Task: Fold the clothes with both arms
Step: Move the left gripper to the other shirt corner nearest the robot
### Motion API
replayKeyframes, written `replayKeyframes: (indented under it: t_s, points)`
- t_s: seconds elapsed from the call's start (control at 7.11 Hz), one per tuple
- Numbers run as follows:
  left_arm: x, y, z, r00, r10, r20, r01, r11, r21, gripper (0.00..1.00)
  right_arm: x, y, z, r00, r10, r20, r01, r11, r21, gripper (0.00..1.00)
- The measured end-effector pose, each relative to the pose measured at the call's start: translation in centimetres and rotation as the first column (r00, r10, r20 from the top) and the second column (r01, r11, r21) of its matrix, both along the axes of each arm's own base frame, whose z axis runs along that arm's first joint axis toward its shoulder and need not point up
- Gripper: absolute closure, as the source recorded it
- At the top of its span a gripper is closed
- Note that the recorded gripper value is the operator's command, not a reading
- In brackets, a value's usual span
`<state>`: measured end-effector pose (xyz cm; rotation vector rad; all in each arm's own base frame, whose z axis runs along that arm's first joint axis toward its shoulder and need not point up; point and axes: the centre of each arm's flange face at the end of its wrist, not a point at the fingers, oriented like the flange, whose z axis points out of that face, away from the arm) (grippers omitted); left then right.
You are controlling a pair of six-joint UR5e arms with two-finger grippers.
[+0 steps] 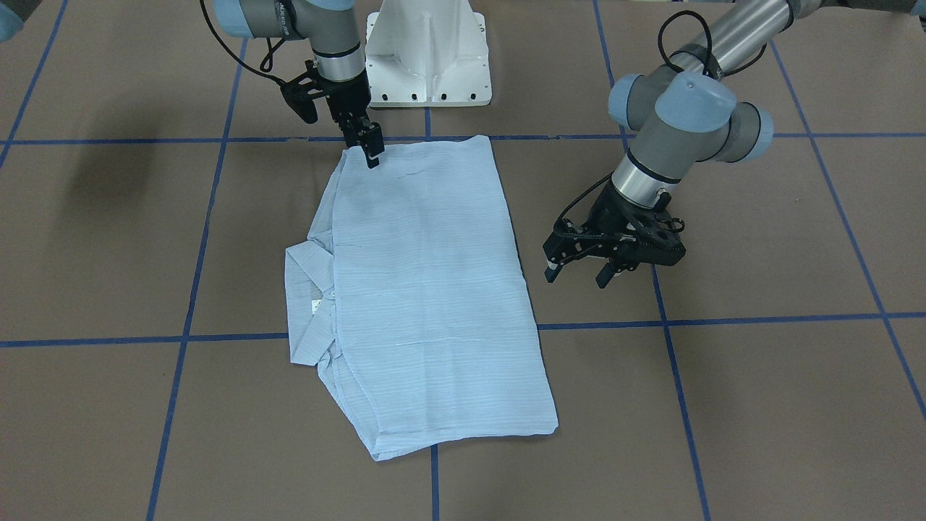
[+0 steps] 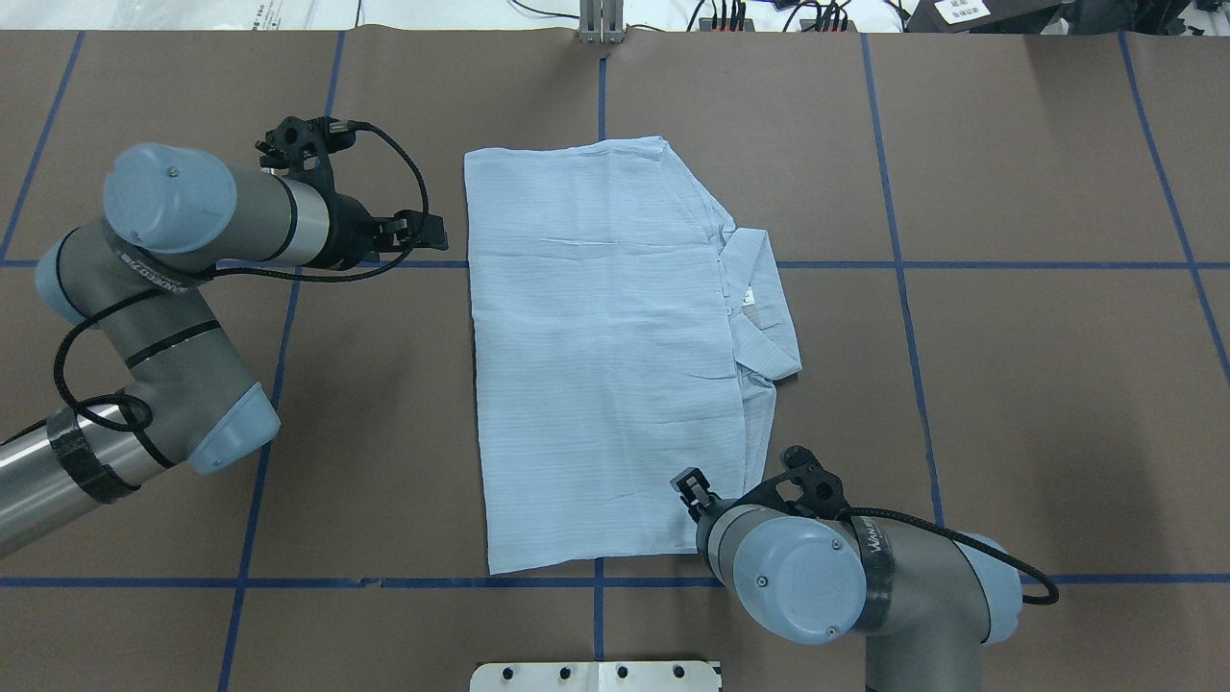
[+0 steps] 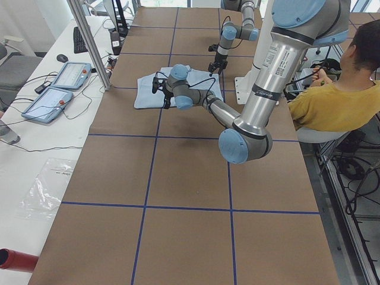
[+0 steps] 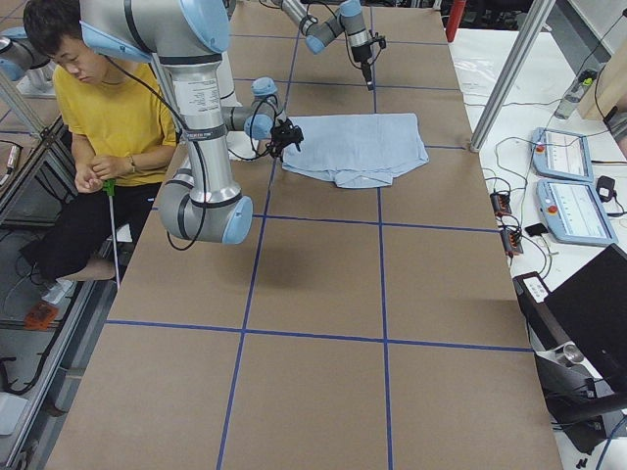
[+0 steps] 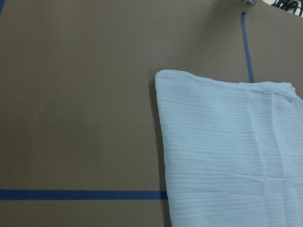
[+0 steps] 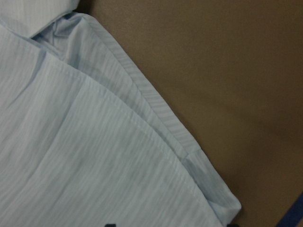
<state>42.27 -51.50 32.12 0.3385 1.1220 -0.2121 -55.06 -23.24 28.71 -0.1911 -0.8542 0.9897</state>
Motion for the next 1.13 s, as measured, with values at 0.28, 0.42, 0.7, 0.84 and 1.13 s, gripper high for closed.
replayKeyframes:
  t_s: [0.28,0.42,0.7,0.84,1.13]
  points:
    - [0.5,0.4,0.1,1.000,0.002,0.000,-0.002,1.000,-0.005,0.01,-0.1,0.6,0.4,0.999,-0.008,-0.039,0.008,1.000,-0.006,0.25]
    - [0.6,0.4,0.2,1.000,0.003,-0.001,-0.003,1.000,-0.007,0.01,-0.2,0.7,0.7,0.999,-0.011,-0.049,0.011,1.000,-0.008,0.26]
    - [0.7,0.4,0.2,1.000,0.003,-0.002,-0.003,1.000,-0.009,0.01,-0.1,0.9,1.3,0.998,-0.014,-0.063,0.013,1.000,-0.011,0.44]
    - [0.7,0.4,0.2,1.000,0.003,-0.003,-0.003,1.000,-0.009,0.01,-0.1,0.9,1.5,0.998,-0.015,-0.066,0.014,1.000,-0.011,0.69]
    - [0.7,0.5,0.2,1.000,0.003,-0.004,-0.003,1.000,-0.009,0.01,-0.2,1.0,1.5,0.998,-0.015,-0.067,0.014,1.000,-0.012,1.00]
